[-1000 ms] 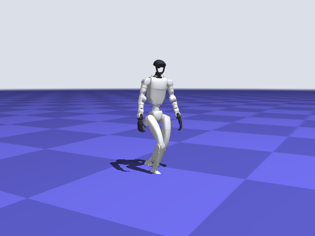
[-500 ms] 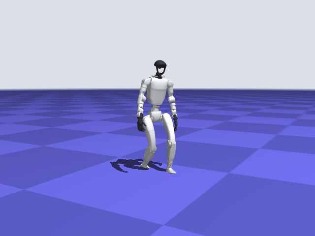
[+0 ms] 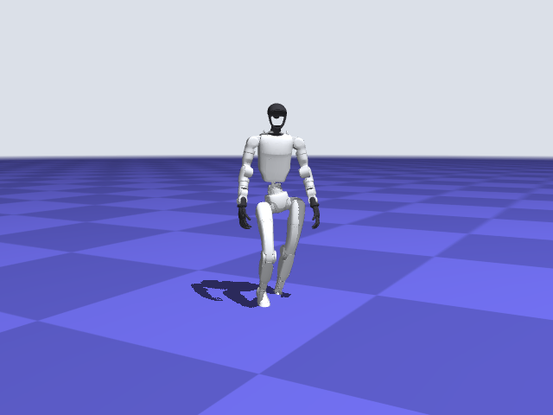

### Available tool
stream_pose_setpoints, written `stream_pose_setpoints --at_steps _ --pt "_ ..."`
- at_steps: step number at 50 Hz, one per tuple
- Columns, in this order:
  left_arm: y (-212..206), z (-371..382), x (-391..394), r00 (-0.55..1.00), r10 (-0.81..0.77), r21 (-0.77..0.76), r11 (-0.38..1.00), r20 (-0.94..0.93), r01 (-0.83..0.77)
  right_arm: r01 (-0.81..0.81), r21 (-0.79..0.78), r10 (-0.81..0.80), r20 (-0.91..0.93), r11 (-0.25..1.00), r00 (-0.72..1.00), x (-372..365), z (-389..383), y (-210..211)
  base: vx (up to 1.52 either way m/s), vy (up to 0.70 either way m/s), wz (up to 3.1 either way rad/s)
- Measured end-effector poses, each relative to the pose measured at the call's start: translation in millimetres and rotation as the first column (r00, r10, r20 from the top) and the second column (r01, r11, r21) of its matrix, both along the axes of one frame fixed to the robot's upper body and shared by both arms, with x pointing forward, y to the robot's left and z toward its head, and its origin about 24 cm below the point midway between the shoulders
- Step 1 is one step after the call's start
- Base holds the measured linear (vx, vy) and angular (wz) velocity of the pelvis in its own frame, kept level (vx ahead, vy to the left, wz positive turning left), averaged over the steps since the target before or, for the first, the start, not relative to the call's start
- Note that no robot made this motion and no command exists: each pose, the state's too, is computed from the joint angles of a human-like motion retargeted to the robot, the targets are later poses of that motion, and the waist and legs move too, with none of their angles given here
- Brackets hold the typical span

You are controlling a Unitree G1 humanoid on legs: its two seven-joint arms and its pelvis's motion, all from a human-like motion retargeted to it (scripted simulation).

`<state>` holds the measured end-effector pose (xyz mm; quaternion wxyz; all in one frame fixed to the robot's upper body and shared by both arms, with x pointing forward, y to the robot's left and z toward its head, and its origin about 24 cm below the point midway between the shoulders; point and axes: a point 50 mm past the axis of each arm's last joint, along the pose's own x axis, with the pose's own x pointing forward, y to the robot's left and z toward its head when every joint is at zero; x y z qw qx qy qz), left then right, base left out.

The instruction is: Walk

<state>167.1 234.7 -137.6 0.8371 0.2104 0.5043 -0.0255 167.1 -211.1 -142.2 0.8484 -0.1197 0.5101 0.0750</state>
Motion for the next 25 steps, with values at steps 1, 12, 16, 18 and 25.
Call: stream_pose_setpoints --at_steps 1,12,16,18,25 --pt "0 4 8 1.000 -0.001 0.002 1.000 0.031 0.001 0.007 0.000 -0.007 -0.008 1.000 1.000 -3 -1 0 0.49 -0.05 -0.26" --pt "4 9 14 0.997 0.010 -0.022 1.000 0.083 -0.008 0.050 -0.013 -0.051 -0.165 0.999 0.985 -49 -17 -8 0.46 -0.08 -0.29" --pt "3 -7 -22 0.998 0.053 -0.055 0.997 -0.026 -0.054 0.096 -0.038 -0.101 -0.169 0.995 0.980 -53 -16 -19 0.45 -0.06 -0.85" --pt "1 -13 -38 0.994 0.073 -0.070 0.994 -0.083 -0.079 0.113 -0.061 -0.121 -0.152 0.992 0.981 -49 -13 -27 0.47 -0.01 -0.90" --pt "-7 -28 -84 0.965 0.126 -0.105 0.983 -0.230 -0.153 0.113 -0.103 -0.119 -0.056 0.988 0.991 -23 -3 -32 0.51 -0.03 -0.55"
